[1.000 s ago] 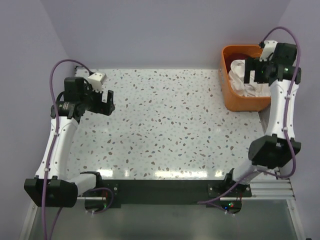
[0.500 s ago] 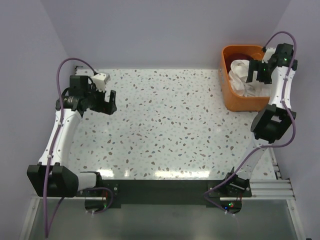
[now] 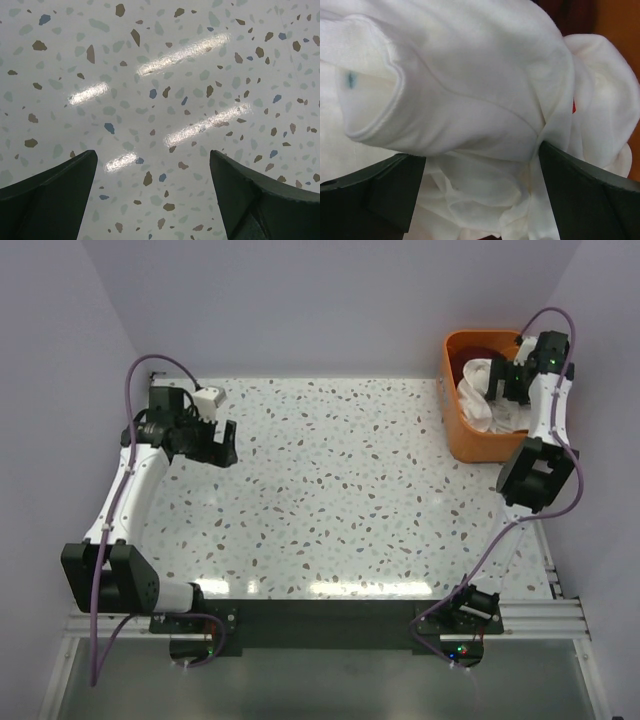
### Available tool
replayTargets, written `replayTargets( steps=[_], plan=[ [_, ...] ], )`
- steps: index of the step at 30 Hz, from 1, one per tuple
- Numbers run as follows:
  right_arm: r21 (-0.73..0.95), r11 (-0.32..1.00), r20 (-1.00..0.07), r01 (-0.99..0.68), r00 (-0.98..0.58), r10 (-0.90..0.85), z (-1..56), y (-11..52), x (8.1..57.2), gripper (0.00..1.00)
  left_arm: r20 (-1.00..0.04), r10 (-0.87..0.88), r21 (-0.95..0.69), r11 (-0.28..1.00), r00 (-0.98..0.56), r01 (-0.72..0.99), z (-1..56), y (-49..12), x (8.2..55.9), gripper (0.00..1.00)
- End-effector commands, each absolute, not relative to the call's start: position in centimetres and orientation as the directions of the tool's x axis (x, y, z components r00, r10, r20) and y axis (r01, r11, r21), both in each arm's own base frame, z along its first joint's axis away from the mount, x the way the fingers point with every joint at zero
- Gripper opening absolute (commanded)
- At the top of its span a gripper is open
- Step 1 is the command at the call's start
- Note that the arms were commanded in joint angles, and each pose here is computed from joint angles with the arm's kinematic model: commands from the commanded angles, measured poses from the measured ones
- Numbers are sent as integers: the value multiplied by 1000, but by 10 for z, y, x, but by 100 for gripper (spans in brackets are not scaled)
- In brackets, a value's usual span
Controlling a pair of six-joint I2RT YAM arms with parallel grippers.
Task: Fold and stack the t-shirts
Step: Grab the tshirt from the pile
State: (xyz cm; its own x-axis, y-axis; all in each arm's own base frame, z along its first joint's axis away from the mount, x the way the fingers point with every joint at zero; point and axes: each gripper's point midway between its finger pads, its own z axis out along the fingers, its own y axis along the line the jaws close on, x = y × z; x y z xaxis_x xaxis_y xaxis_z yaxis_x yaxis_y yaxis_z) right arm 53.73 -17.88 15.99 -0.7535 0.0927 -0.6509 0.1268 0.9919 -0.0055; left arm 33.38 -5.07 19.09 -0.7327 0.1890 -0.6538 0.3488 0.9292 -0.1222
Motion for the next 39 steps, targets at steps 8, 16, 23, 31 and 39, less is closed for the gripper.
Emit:
replayTargets(
  steps=[8,16,23,31,39],
  plan=[
    [-77,983,-789,165,-613,41,232,-178,555,28,-721,193,-126,908,-665,400,218,-60,348,100],
    [-106,983,-894,151,-447,-28,347,-161,514,0,-746,177,-114,916,-642,385,227,-59,348,100],
    [-71,996,-975,62,-216,-56,454,-120,472,0,-772,154,-100,929,-617,357,235,-56,346,100],
    [-1,979,-985,-205,167,34,590,-37,422,0,-775,109,-125,939,-622,320,247,-55,346,100],
    [-57,891,-906,-450,399,143,673,47,368,0,-789,63,-171,933,-611,318,272,-54,344,100]
  ],
)
